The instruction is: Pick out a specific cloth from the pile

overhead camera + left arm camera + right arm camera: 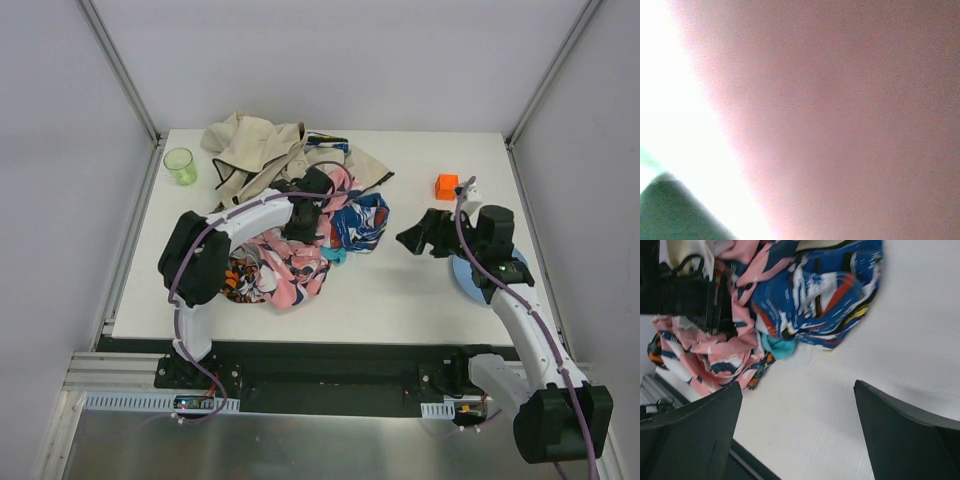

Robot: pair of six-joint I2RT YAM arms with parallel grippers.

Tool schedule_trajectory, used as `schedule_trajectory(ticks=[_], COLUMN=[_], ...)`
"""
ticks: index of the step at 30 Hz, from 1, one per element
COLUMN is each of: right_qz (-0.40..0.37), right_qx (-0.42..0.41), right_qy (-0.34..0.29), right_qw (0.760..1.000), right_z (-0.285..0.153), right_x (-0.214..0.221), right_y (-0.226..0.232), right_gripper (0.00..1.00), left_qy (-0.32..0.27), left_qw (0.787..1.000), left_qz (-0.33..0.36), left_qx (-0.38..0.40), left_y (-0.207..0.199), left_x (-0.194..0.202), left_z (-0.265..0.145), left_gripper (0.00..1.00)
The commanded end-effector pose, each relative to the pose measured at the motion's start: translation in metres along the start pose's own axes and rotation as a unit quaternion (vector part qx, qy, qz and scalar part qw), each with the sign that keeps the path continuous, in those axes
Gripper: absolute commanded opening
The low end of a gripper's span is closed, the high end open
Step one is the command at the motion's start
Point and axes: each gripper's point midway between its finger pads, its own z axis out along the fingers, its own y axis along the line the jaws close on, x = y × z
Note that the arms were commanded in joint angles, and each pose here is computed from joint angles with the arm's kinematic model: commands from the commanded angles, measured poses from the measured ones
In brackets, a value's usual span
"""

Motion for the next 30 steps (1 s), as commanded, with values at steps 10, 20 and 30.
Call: schedule_trajectory(ticks=[10,20,30], right_qz=[-0.093,0.025,0.054], right_qx=[0.001,0.005,0.014], right_qy=[0.088,0.03,0.027], right_qw=[0.992,0.999,0.998], right_z=[0.087,0.156,0.171], right_x=[0.074,0.097,0.125], right_y=[0.069,0.096,0.116], right_gripper=[0.98,0.92,0.81], left_qy=[-0.221,-0.238,-0.225], left_qw=[0.972,0.964,0.967], left_qz=[-0.077,-0.111,-0.119], left_qx=[-0.024,-0.027,-0.011], left_y=[0.041,0.065,0.064], left_x=[-0.074,-0.082,-0.08], left_z=[-0.145,-0.167,-0.161], left_gripper=[0.0,0.0,0.0])
